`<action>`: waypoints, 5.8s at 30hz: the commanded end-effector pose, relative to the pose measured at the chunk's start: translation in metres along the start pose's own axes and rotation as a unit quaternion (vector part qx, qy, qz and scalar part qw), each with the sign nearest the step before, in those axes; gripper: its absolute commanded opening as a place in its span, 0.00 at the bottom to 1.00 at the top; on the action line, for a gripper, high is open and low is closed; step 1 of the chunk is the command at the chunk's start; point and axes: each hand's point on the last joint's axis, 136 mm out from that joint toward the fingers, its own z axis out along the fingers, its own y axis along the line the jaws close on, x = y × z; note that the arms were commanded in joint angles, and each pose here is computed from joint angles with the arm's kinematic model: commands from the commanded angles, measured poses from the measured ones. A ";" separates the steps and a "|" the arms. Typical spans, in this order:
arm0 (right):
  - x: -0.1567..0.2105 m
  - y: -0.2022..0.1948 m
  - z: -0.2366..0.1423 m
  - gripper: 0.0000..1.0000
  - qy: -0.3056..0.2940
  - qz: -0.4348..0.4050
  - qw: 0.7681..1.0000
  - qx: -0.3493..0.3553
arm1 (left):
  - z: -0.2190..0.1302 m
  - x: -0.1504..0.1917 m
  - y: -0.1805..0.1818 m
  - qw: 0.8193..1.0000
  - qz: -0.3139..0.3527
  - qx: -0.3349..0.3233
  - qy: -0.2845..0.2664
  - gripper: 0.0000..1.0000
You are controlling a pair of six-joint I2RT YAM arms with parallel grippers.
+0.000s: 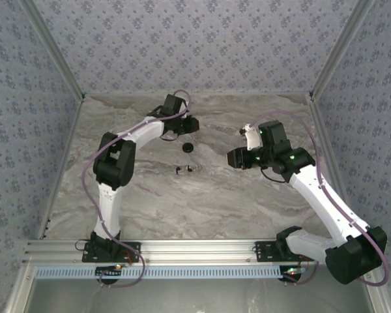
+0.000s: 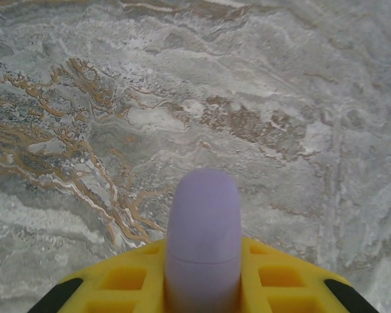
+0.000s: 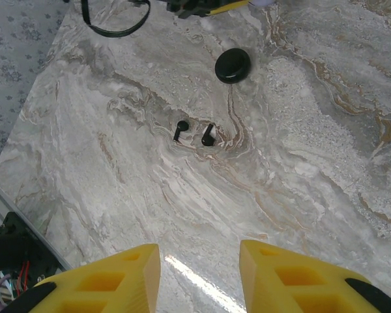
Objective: Insert the wireless bluetooth earbuds into the charging case
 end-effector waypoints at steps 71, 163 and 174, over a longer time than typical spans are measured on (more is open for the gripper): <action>0.021 -0.015 0.008 0.42 0.029 0.025 0.999 0.020 | -0.025 0.028 0.041 0.970 0.160 -0.150 0.104 0.68; 0.037 -0.081 0.131 0.38 0.126 0.190 0.972 0.052 | -0.039 0.067 -0.003 0.994 0.026 -0.051 0.088 0.47; 0.034 -0.070 0.186 0.15 0.167 0.181 0.968 0.043 | -0.010 0.083 0.025 0.989 -0.001 -0.090 0.114 0.28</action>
